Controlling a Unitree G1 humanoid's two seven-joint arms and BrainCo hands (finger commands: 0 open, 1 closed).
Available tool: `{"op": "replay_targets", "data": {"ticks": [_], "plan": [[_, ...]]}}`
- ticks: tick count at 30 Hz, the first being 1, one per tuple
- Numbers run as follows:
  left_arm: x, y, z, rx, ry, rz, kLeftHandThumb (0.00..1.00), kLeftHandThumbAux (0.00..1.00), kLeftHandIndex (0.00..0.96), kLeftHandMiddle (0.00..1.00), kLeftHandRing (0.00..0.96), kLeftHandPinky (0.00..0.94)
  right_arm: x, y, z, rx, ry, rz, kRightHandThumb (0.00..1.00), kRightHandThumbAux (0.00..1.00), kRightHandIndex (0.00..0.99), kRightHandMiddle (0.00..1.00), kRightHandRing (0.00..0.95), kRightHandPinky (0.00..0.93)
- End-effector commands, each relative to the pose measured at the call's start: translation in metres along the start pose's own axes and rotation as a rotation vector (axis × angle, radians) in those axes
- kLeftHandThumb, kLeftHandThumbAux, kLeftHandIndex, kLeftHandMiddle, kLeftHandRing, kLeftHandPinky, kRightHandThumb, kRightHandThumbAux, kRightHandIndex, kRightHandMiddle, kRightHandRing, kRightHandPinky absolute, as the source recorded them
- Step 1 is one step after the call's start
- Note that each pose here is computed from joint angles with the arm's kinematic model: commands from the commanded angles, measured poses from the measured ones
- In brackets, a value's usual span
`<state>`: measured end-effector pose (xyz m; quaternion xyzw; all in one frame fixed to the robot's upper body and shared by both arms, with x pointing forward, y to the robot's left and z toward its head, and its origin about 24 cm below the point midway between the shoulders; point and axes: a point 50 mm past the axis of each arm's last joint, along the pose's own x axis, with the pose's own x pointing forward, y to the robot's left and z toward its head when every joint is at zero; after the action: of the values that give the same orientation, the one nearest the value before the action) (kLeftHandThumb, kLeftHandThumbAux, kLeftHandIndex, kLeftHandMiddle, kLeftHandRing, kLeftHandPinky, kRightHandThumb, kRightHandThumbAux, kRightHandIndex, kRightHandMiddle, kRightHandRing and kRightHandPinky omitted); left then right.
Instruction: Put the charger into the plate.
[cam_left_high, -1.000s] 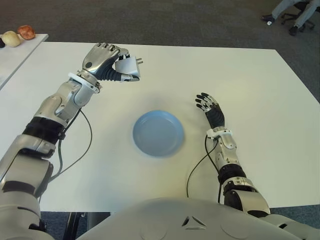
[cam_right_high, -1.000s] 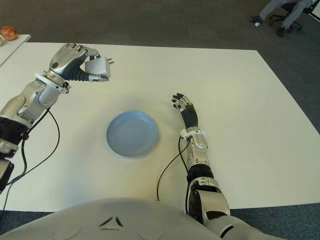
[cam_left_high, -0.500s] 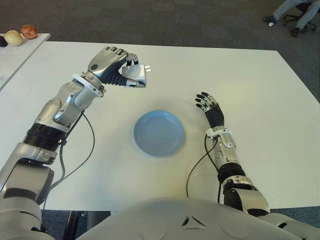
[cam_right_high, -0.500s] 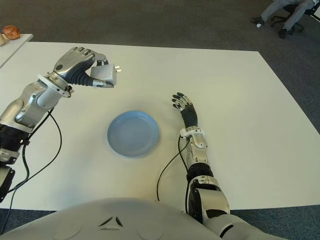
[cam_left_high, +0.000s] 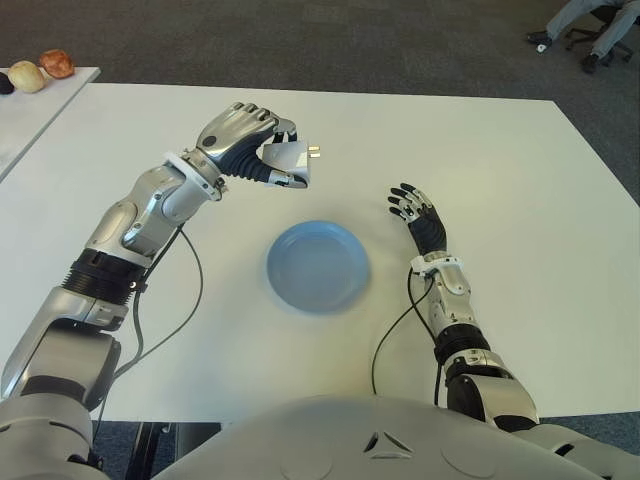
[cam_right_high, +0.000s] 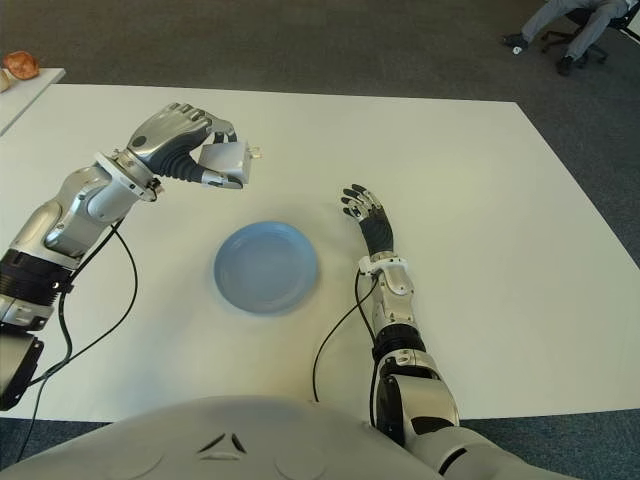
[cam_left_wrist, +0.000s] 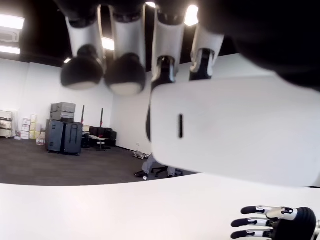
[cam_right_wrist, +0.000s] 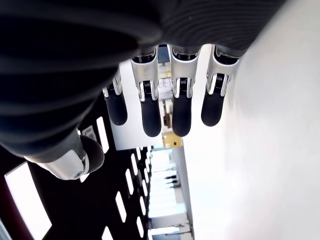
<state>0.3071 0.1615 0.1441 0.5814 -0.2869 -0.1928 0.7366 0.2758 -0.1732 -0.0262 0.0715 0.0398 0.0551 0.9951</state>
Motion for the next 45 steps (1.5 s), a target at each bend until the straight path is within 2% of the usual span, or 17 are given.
{"op": "replay_targets", "data": {"ticks": [1, 12, 20, 35, 45], "plan": [[0.001, -0.013, 0.006, -0.036, -0.005, -0.054, 0.753, 0.697, 0.443, 0.894, 0.877, 0.830, -0.020, 0.004, -0.034, 0.053, 0.160, -0.016, 0.000, 0.565, 0.169, 0.246, 0.226, 0.233], [0.003, -0.051, 0.017, -0.099, -0.009, -0.119, 0.754, 0.697, 0.443, 0.891, 0.876, 0.825, -0.020, 0.007, -0.034, 0.061, 0.158, -0.020, 0.000, 0.573, 0.172, 0.247, 0.230, 0.243], [-0.001, -0.073, 0.025, -0.128, -0.002, -0.155, 0.754, 0.697, 0.443, 0.886, 0.872, 0.818, -0.020, 0.009, -0.034, 0.062, 0.152, -0.018, 0.000, 0.573, 0.172, 0.246, 0.231, 0.241], [-0.007, -0.094, 0.028, -0.132, 0.002, -0.211, 0.753, 0.697, 0.443, 0.880, 0.869, 0.811, -0.020, 0.012, -0.034, 0.059, 0.150, -0.020, 0.000, 0.578, 0.168, 0.243, 0.230, 0.245], [-0.010, -0.099, 0.026, -0.104, -0.009, -0.223, 0.753, 0.697, 0.443, 0.876, 0.865, 0.807, -0.020, 0.013, -0.033, 0.055, 0.144, -0.021, 0.000, 0.579, 0.170, 0.249, 0.231, 0.237]]}}
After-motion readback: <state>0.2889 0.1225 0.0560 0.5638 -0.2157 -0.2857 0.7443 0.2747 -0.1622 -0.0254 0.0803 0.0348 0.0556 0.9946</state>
